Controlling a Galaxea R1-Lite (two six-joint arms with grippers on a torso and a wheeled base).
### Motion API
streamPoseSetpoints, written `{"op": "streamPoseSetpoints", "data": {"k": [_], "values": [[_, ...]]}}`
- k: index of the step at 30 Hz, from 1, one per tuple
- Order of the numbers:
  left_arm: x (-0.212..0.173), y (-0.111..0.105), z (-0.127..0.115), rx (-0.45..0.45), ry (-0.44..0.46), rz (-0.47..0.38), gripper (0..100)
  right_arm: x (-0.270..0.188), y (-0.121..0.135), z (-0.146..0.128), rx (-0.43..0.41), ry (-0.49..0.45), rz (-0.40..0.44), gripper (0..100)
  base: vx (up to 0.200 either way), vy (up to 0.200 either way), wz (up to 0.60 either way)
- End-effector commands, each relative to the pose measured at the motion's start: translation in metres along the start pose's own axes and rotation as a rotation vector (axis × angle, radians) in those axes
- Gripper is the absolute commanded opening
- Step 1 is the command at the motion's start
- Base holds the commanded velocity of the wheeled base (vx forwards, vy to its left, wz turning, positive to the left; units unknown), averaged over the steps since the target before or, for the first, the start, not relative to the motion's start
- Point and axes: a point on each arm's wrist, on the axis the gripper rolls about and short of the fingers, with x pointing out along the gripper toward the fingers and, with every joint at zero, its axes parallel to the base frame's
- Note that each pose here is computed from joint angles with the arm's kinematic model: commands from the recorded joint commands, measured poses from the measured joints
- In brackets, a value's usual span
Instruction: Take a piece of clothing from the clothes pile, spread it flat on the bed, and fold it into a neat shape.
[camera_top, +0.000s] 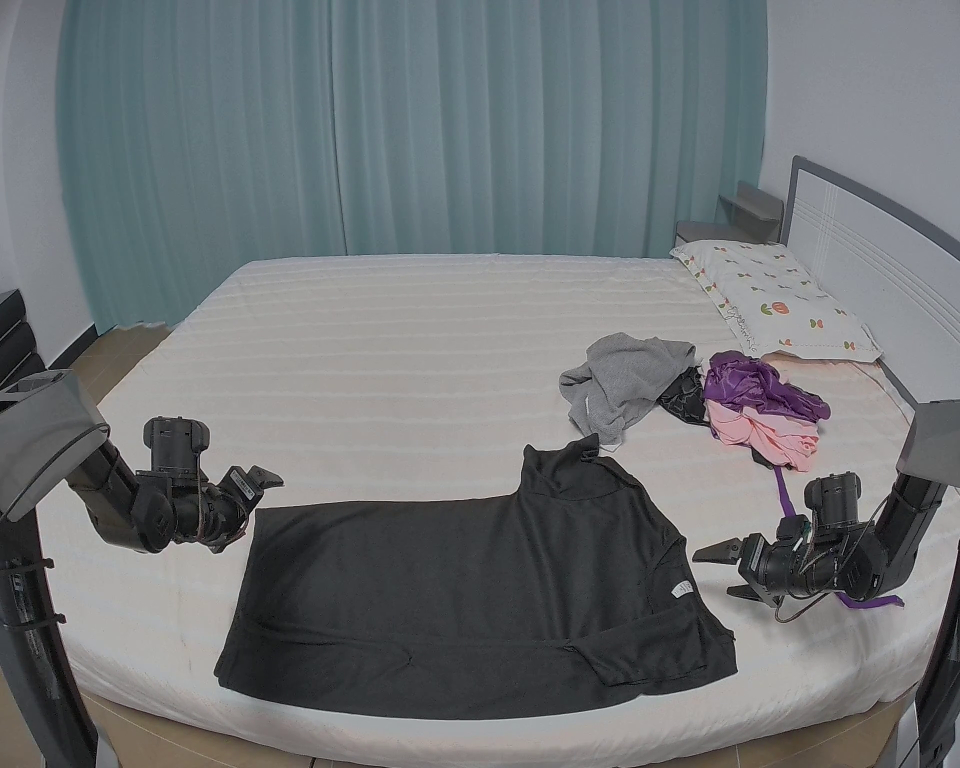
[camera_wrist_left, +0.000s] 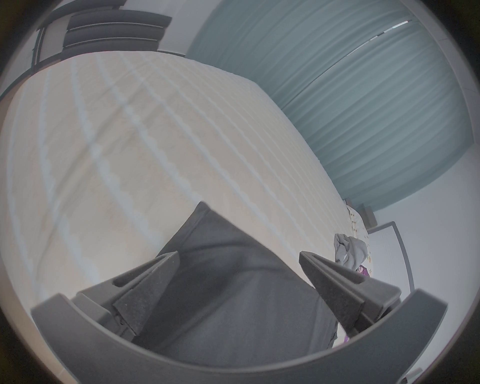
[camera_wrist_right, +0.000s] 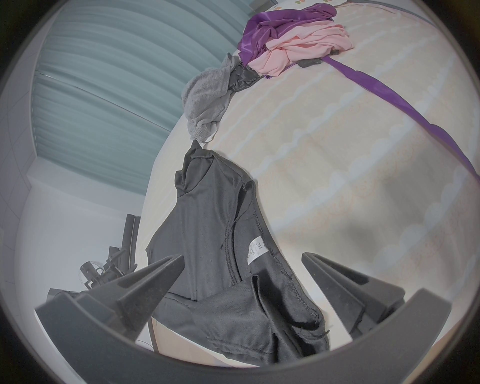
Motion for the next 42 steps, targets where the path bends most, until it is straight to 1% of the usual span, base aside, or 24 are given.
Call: {"op": "streamPoseSetpoints", "data": {"k": [1,5,8,10,13,16,26,29,31,36,42], "values": [[0.050,0.013,0.008,0.051,0.027,-0.011,100,0.002,-0.004,-0.002,0.010,0.012,-0.007,100,0.000,0.000,0.00],[0.067,0.016,0.015,0.165,0.012,-0.028,100,0.003,-0.003,-0.002,0.009,0.014,-0.006,100,0.000,0.000,0.00],[0.074,0.015,0.021,0.206,-0.004,-0.043,100,0.003,-0.003,-0.002,0.009,0.016,-0.003,100,0.000,0.000,0.00],[0.079,0.016,0.021,0.221,0.005,-0.058,100,0.002,-0.003,-0.002,0.008,0.022,0.008,100,0.000,0.000,0.00],[0.083,0.017,0.021,0.227,0.010,-0.078,100,0.002,-0.003,-0.003,0.008,0.025,0.007,100,0.000,0.000,0.00],[0.092,0.020,0.021,0.235,-0.010,-0.096,100,0.002,-0.004,-0.004,0.010,0.027,0.006,100,0.000,0.000,0.00],[0.090,0.023,0.028,0.238,-0.055,-0.112,100,0.002,-0.003,-0.004,0.008,0.031,0.007,100,0.000,0.000,0.00],[0.089,0.026,0.031,0.233,-0.060,-0.107,100,0.002,-0.003,-0.005,0.008,0.032,0.007,100,0.000,0.000,0.00],[0.089,0.028,0.028,0.231,-0.049,-0.097,100,0.002,-0.004,-0.005,0.008,0.033,0.006,100,0.000,0.000,0.00],[0.090,0.032,0.025,0.264,-0.039,-0.082,100,0.002,-0.004,-0.005,0.008,0.033,0.006,100,0.000,0.000,0.00],[0.090,0.031,0.024,0.267,-0.039,-0.084,100,0.002,-0.003,-0.005,0.007,0.034,0.006,100,0.000,0.000,0.00]]}}
